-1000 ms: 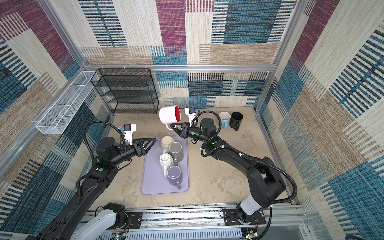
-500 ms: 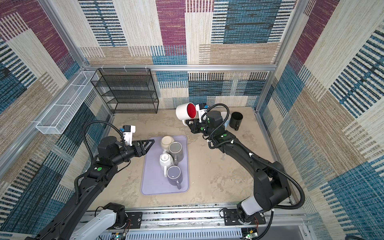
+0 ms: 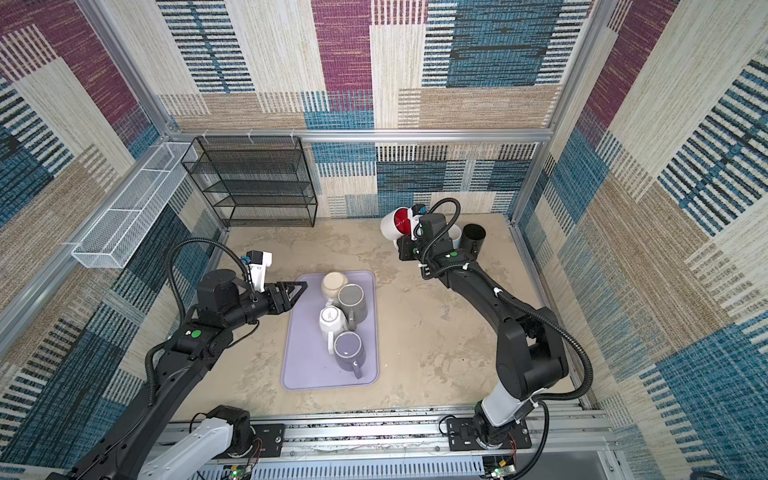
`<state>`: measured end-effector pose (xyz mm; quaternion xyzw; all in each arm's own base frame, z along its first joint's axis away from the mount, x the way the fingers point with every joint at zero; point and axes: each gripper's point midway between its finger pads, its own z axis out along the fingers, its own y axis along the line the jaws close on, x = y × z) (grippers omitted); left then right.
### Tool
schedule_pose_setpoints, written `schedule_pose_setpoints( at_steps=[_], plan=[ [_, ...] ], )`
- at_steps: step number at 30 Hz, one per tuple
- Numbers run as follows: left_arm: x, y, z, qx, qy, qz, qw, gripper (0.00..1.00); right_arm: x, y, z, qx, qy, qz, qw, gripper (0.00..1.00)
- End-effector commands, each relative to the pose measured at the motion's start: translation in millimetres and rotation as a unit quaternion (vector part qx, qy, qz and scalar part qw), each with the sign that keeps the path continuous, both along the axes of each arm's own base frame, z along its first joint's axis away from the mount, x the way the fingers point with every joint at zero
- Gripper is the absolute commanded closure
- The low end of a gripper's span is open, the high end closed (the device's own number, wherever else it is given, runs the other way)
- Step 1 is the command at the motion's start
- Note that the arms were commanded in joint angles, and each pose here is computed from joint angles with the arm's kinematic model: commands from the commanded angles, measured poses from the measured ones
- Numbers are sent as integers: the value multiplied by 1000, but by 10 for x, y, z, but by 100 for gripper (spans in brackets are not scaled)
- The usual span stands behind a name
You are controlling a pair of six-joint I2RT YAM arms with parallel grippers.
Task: Turn the mug right side up
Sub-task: 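Carry the red-lined mug toward the light blue mug and lower it upright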
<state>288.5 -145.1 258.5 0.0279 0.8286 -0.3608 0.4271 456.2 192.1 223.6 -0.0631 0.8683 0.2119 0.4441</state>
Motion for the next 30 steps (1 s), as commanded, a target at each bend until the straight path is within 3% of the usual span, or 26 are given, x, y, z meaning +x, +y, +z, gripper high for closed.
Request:
schedule_pose_setpoints(
  at_steps=[1,11,30],
  plan=[
    [-20,32,6,20,-9,0,1000,40,182,-161,73,-39,-35,-33,998,100],
    [-53,67,-16,32,-7,3,999,40,444,-435,-258,-101,2,-78,992,100],
    [-83,50,-3,36,-5,-7,999,42,786,-728,-902,-154,88,-101,979,100]
  ],
)
